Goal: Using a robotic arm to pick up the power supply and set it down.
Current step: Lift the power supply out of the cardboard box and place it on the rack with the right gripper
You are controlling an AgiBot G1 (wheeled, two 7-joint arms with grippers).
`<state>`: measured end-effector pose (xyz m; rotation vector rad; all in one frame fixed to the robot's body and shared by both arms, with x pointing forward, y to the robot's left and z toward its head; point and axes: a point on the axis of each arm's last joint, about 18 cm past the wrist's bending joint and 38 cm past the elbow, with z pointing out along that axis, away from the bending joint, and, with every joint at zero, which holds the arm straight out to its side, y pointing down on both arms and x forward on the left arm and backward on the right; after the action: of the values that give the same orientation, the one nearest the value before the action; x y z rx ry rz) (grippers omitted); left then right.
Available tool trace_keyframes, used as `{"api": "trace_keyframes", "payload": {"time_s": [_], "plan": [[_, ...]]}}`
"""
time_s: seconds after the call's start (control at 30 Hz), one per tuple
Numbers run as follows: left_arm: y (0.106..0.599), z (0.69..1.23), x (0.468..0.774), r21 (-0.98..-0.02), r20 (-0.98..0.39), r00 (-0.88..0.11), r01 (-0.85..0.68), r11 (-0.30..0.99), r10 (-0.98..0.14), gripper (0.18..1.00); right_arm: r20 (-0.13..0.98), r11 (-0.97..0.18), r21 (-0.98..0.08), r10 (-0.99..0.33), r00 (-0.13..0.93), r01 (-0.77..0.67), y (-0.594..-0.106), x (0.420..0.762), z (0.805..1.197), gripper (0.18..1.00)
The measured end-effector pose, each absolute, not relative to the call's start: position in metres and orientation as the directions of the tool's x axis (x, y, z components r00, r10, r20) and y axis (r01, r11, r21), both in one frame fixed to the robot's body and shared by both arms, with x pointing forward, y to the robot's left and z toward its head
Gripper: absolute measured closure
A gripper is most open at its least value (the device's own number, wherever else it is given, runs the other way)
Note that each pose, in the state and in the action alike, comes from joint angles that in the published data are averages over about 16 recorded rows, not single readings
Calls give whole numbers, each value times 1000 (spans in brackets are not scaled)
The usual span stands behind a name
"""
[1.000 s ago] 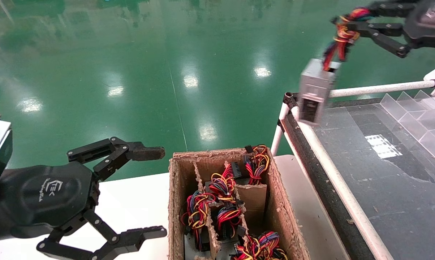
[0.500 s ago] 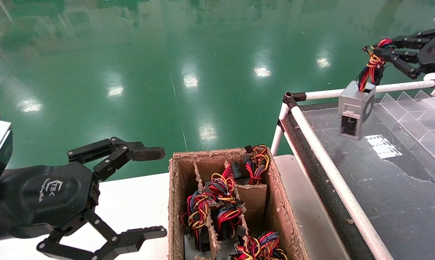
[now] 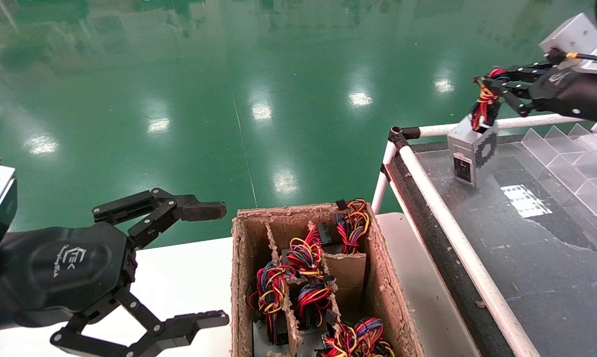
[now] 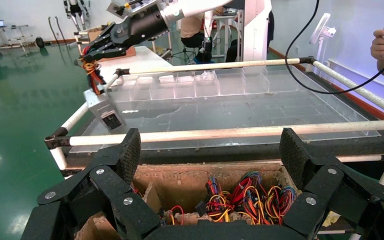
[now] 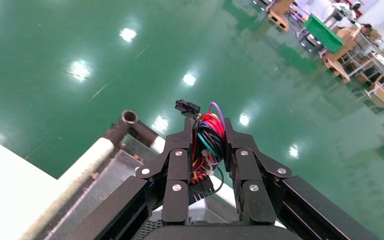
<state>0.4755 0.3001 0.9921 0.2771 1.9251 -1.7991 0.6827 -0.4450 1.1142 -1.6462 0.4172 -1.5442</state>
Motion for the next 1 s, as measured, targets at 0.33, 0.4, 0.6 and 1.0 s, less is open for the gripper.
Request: {"api": "trace_keyframes", "payload": {"time_s": [0.33,0.4,0.6,1.0], "plan": [[300,992,475,-879,-477,-861,464,112,-178,184,654,-587,-750,-729,203,305,-421,697,1114,879],[300,992,475,-879,-477,-861,464,112,-178,184,652,-583,-751,-730,206,310,-416,700,1114,879],[300,992,475,-879,-477,-861,464,112,-178,184,646,-570,-755,-732,216,324,-403,706,1114,879],[300,992,475,-879,-477,-861,464,112,-178,184,627,-541,-769,-740,242,339,-380,716,1109,879]]}}
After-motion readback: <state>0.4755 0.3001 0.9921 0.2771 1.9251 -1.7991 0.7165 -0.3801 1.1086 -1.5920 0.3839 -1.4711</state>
